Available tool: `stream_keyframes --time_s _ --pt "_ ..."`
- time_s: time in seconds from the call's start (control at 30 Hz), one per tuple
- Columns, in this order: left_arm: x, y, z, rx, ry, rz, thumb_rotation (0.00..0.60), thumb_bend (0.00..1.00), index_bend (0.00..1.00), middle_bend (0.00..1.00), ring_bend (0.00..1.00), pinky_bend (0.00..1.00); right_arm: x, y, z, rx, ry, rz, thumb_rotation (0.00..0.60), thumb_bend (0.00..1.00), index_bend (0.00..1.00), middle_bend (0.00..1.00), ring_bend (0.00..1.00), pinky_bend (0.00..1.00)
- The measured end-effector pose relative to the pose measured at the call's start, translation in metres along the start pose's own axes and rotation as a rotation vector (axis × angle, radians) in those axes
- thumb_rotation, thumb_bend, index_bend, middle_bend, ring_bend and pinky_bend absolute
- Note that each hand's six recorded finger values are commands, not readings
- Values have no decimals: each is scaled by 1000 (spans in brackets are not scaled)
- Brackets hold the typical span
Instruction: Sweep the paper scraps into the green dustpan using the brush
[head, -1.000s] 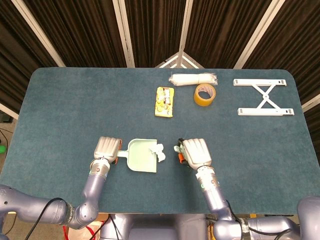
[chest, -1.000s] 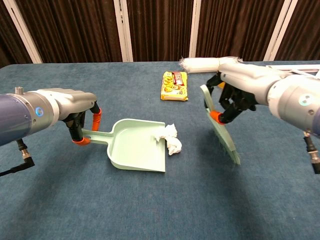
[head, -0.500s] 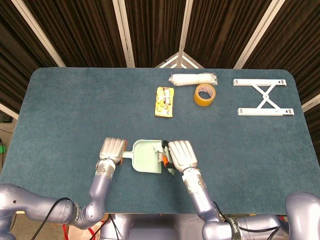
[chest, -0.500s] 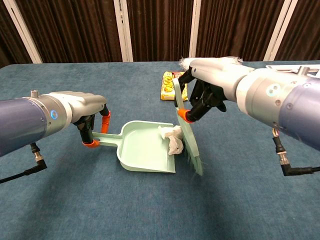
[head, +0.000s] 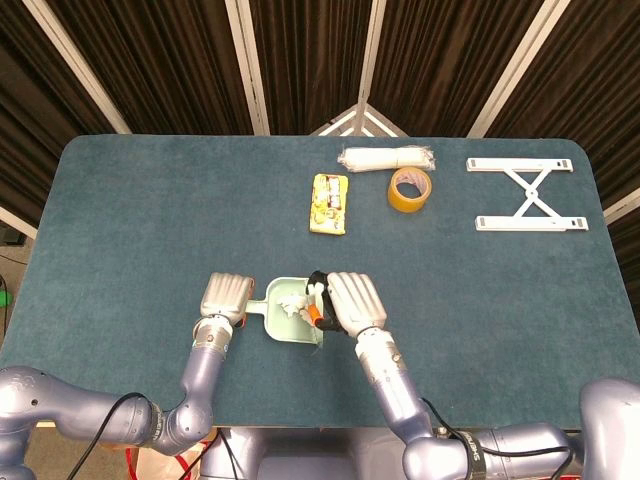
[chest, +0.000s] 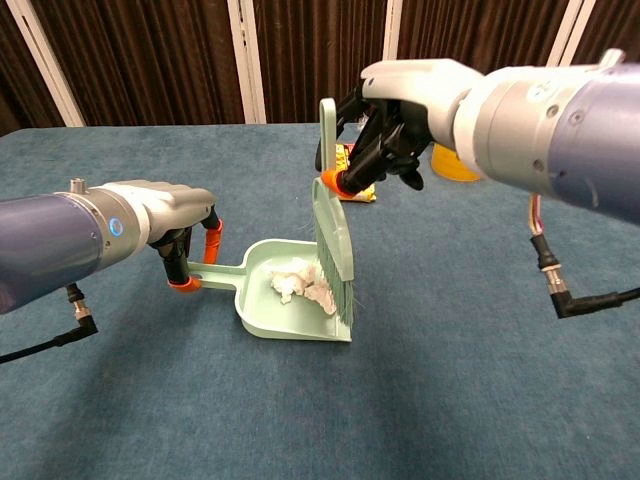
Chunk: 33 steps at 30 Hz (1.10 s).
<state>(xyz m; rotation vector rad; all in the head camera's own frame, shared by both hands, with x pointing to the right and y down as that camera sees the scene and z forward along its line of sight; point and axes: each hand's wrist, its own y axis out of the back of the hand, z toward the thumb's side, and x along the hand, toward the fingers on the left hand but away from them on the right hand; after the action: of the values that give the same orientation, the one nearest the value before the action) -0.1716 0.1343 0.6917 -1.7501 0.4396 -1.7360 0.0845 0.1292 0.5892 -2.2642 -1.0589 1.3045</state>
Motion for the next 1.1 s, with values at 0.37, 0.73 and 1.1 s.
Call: stream_keyframes --time_s 0.37,0.73,1.1 --pt "-4 2 3 -1 -10 6 600 601 627 1000 1000 1000 -4 21 -39 113 -84 -67 600 634 901 856 923 781" --pt "-7 -1 15 -16 -25 -4 600 601 626 1000 1000 1000 2 -17 -53 119 -111 8 600 634 904 857 923 781" --pt "-6 -4 19 -19 -26 -10 600 601 626 1000 1000 1000 2 -32 -29 19 -85 40 600 635 909 857 924 781"
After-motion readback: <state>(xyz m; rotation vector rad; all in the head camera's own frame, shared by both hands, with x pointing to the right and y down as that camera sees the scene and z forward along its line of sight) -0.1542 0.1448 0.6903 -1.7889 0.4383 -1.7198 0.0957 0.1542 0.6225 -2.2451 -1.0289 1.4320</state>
